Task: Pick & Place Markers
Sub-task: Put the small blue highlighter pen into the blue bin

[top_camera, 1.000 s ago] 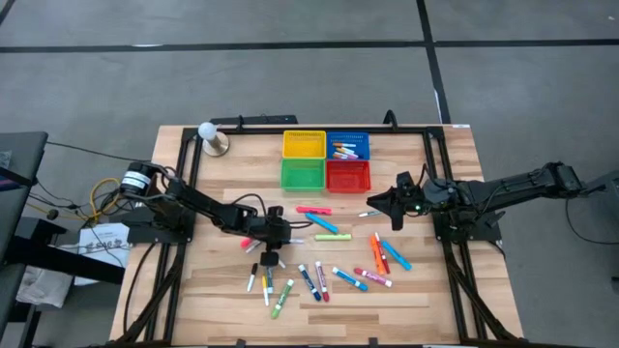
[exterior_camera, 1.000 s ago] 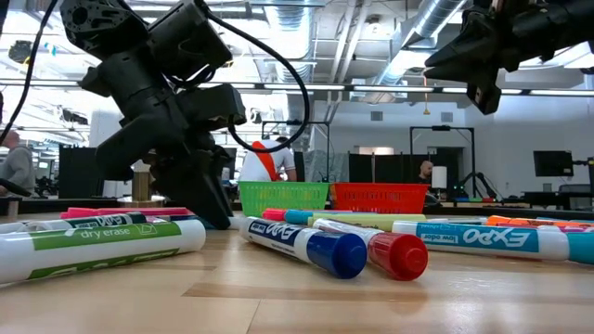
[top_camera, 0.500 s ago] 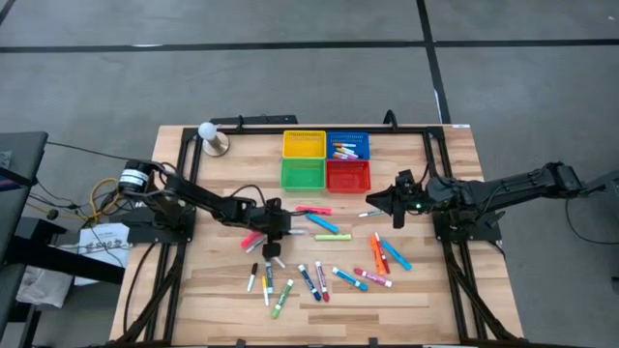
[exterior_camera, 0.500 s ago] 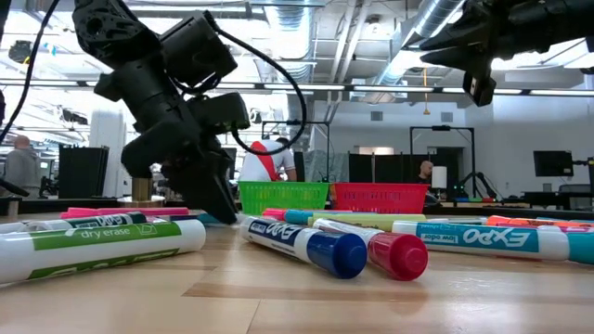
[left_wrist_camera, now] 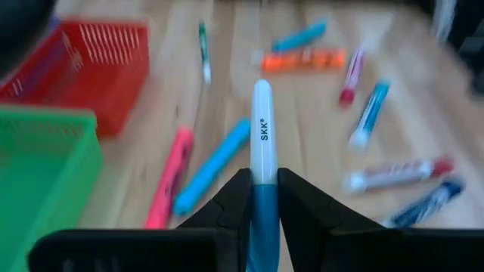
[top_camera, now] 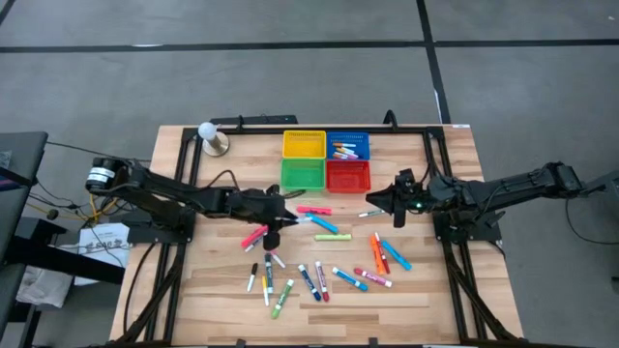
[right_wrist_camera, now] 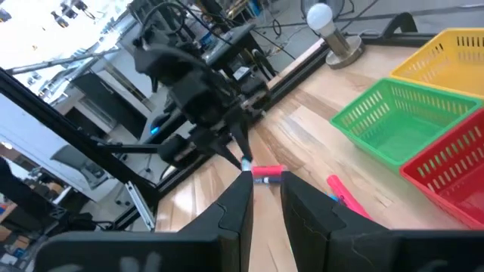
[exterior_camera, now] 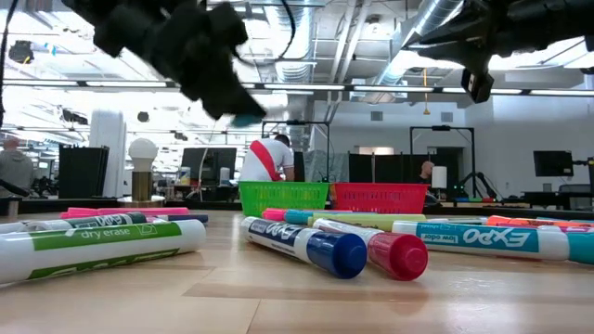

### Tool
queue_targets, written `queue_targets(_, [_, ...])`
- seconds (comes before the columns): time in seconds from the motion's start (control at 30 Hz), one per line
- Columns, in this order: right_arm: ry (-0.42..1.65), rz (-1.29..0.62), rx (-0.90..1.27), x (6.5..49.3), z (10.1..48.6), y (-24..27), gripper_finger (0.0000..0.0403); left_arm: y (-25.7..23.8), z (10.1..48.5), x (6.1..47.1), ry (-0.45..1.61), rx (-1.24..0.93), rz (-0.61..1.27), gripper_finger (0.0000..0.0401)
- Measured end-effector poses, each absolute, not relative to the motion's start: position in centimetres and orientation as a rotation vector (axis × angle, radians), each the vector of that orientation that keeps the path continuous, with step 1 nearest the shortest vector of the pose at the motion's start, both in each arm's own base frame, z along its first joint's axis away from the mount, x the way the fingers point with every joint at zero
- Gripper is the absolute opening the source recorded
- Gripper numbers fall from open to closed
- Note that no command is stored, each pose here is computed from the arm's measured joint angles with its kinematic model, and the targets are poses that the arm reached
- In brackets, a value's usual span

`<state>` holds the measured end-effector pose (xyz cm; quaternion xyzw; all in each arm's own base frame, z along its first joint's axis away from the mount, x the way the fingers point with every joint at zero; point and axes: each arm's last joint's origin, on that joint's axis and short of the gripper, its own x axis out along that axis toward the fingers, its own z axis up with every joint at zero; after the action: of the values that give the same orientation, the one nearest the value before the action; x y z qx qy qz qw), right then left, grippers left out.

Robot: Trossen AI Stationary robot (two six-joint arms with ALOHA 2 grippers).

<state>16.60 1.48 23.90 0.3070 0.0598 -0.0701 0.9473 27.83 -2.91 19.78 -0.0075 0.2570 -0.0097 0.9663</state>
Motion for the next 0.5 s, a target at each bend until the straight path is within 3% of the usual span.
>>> queue_targets(0.5, [0.023, -0.211, 0.558, 20.0, 23.1, -0.2, 0.0063, 0.8, 23.8, 28.8, 0.132, -0.117, 0.104, 0.0061])
